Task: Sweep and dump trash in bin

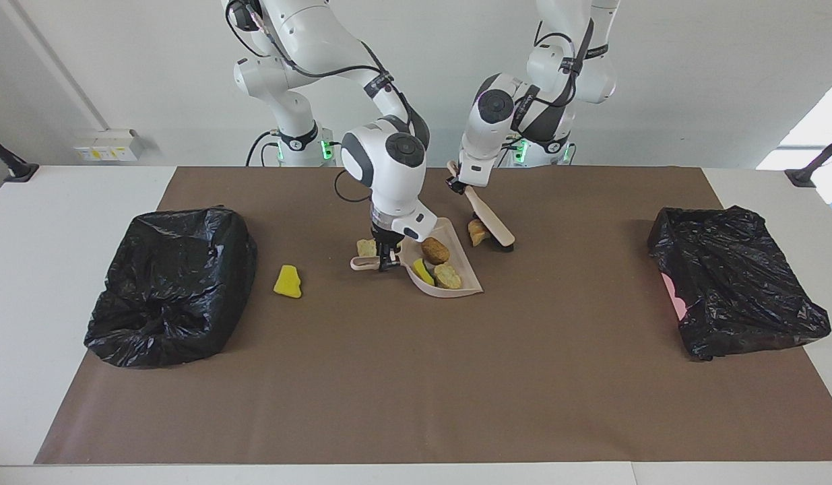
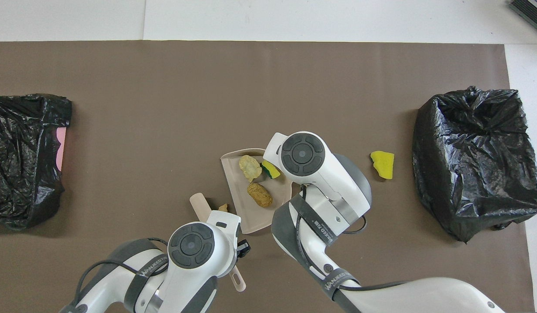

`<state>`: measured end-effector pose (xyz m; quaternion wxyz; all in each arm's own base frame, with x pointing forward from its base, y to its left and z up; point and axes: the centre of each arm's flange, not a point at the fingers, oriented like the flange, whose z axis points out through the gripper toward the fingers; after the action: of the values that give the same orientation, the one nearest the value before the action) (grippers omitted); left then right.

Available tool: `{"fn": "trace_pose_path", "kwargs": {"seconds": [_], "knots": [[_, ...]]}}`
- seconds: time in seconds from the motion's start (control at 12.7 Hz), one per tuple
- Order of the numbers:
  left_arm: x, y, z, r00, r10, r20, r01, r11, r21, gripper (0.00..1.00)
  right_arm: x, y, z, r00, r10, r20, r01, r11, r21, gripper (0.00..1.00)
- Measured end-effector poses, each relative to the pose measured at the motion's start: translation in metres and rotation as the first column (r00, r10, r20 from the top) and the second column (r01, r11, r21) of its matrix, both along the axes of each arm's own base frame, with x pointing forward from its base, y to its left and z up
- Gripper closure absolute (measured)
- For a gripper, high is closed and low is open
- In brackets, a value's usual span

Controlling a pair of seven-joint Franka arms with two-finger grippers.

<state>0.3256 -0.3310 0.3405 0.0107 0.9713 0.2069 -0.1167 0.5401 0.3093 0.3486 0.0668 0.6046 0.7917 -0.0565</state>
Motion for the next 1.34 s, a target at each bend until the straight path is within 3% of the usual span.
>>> {"fn": "trace_pose_path", "kwargs": {"seconds": [0.24, 0.47, 0.63, 0.79, 1.02, 1.18, 1.34], "knots": [[0.018, -0.011, 0.004, 0.991, -0.101, 0.087, 0.109, 0.989, -0.096, 0.74, 0.0, -0.001, 0.0, 1.0, 0.0, 0.002, 0.0, 1.0, 0.002, 0.67], [0.035, -0.024, 0.01, 0.981, -0.153, 0.122, 0.171, 0.973, -0.154, 0.74, 0.0, -0.002, -0.001, 1.0, -0.005, 0.002, 0.005, 1.0, 0.002, 0.67], [0.037, -0.024, 0.008, 0.978, -0.179, 0.108, 0.194, 0.969, -0.152, 0.74, 0.003, -0.006, 0.0, 1.0, -0.015, 0.003, 0.015, 1.0, 0.002, 0.67], [0.041, -0.017, 0.012, 0.977, -0.207, 0.056, 0.213, 0.967, -0.139, 0.74, 0.006, -0.012, 0.0, 1.0, -0.025, 0.004, 0.025, 1.0, 0.003, 0.67], [0.065, 0.003, 0.035, 0.977, -0.215, -0.003, 0.213, 0.97, -0.12, 0.74, 0.014, -0.025, 0.004, 0.999, -0.05, 0.011, 0.05, 0.999, 0.006, 0.67], [0.084, 0.019, 0.062, 0.973, -0.229, -0.005, 0.228, 0.97, -0.084, 0.74, 0.019, -0.029, 0.013, 0.998, -0.06, 0.026, 0.059, 0.998, 0.014, 0.67], [0.078, 0.025, 0.086, 0.965, -0.261, -0.004, 0.261, 0.963, -0.066, 0.74, 0.023, -0.034, 0.027, 0.997, -0.07, 0.043, 0.069, 0.997, 0.021, 0.67]]}}
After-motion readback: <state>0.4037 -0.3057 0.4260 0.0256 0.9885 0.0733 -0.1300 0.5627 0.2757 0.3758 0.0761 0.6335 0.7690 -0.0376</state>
